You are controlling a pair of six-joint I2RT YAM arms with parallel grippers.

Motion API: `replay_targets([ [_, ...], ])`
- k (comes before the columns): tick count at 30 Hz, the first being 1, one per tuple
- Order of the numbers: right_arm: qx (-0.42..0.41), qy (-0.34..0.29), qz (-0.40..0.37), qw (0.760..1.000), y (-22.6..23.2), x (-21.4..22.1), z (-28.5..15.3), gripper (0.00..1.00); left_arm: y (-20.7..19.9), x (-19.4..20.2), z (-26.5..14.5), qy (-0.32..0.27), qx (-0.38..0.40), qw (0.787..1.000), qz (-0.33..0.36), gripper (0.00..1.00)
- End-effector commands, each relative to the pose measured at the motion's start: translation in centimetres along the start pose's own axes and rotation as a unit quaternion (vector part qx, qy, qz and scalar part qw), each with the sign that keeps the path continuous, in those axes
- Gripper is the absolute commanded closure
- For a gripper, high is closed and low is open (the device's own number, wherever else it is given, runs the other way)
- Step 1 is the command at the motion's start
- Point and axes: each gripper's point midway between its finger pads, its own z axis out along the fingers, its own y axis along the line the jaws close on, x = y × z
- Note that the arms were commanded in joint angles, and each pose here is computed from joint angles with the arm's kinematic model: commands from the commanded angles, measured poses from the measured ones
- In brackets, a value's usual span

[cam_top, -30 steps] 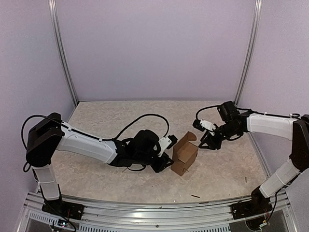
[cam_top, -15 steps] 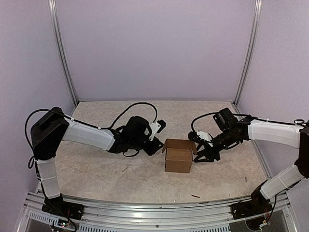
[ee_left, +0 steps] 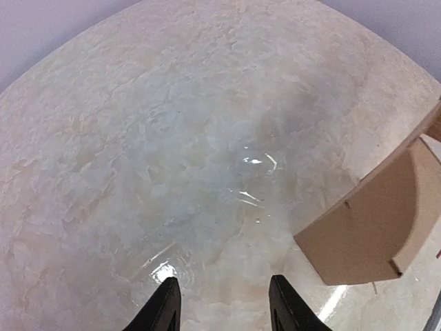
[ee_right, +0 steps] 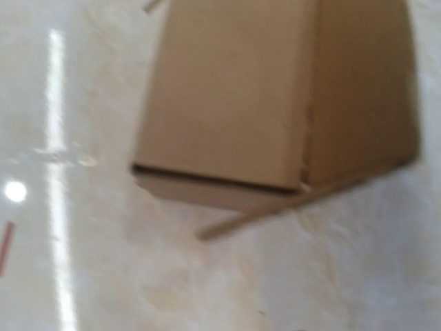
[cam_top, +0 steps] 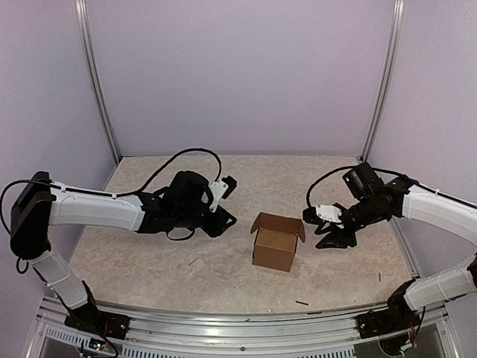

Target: Fold the paper box

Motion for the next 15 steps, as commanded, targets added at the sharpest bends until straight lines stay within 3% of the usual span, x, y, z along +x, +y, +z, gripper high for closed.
replay_targets([
  [1,0.04,0.022,-0.038,0.998,-2.4,0.2,-0.3,0.58,-5.4,-1.5,-3.3,-0.002,0.089,0.994,0.061,0.55],
  [6,0.057,0.009,-0.053,0.997,-4.2,-1.0,0.3,0.58,-7.9,-3.4,-3.0,0.029,0.125,0.987,0.092,0.54],
  [9,0.056,-0.014,-0.058,0.997,-4.5,-2.4,0.3,0.58,-8.1,-3.4,-1.7,0.056,0.109,0.988,0.09,0.55],
  [15,0.048,-0.028,-0.079,0.995,-3.5,-4.1,0.6,0.59,-7.8,-3.3,-0.1,0.09,0.089,0.99,0.059,0.67],
])
